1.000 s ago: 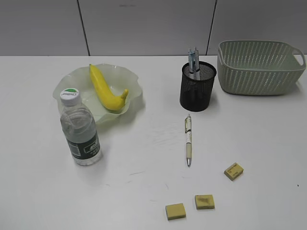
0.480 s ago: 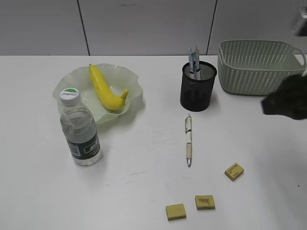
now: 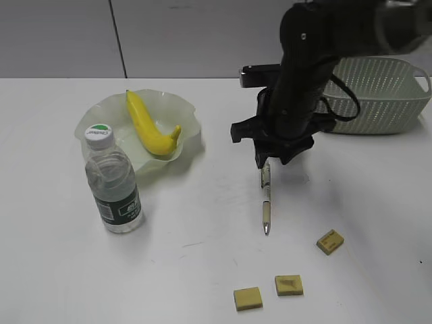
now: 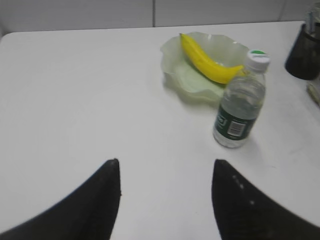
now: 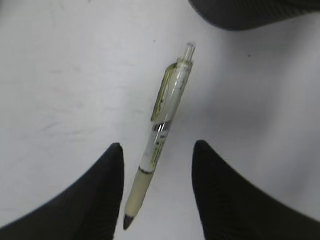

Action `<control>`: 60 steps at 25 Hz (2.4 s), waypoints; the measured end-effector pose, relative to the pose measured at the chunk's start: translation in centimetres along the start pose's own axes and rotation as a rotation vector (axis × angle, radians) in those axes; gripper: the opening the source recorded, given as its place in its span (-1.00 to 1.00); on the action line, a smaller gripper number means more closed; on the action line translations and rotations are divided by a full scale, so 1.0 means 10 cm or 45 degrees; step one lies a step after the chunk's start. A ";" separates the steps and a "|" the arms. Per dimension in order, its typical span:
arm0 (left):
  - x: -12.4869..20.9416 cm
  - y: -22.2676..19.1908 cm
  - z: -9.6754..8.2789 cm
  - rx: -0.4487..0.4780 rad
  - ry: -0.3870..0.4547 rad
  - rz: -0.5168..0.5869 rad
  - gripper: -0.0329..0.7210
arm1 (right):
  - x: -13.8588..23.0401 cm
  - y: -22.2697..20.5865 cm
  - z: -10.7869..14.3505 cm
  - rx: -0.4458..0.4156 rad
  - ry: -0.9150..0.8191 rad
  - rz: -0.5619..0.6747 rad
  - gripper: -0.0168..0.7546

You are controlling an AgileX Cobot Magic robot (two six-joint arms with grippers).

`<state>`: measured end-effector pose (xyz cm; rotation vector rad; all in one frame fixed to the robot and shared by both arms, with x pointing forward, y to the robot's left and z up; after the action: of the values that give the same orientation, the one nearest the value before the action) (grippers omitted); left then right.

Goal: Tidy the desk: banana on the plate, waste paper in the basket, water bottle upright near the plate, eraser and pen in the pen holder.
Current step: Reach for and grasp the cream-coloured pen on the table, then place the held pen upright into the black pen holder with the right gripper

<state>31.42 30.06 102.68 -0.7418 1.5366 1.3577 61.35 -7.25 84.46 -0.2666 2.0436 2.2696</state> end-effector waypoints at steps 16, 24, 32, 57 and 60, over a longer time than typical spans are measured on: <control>0.03 0.06 0.16 -0.275 0.127 0.012 0.24 | -0.04 -0.56 -0.02 0.112 -0.158 0.141 -0.25; 0.03 0.06 0.16 -0.275 0.127 0.012 0.24 | -0.07 -0.52 0.04 0.073 -0.170 0.125 -0.77; 0.03 0.06 0.16 -0.275 0.127 0.012 0.24 | -0.64 0.77 0.19 -0.098 0.012 -0.399 -0.77; 0.03 0.06 0.16 -0.275 0.127 0.012 0.24 | -1.30 0.63 -0.45 -0.318 0.211 -1.126 -0.68; 0.03 0.06 0.16 -0.275 0.127 0.012 0.24 | -1.29 0.62 -0.48 -0.299 0.205 -1.110 -0.26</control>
<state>31.17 31.82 102.66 -0.9493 1.4855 1.5299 73.29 -11.93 92.40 -1.1242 1.2844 1.9160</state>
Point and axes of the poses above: a point on each arm's last joint axis where the gripper is mounted, y pointing back along that axis away from the gripper, z along the wrist's bending axis when the last joint is at zero, x = y × z, the point moved 9 cm from there along -y, pointing out along that axis toward the gripper, and after that the axes turned 8 degrees about -y, right-handed, at the moved point
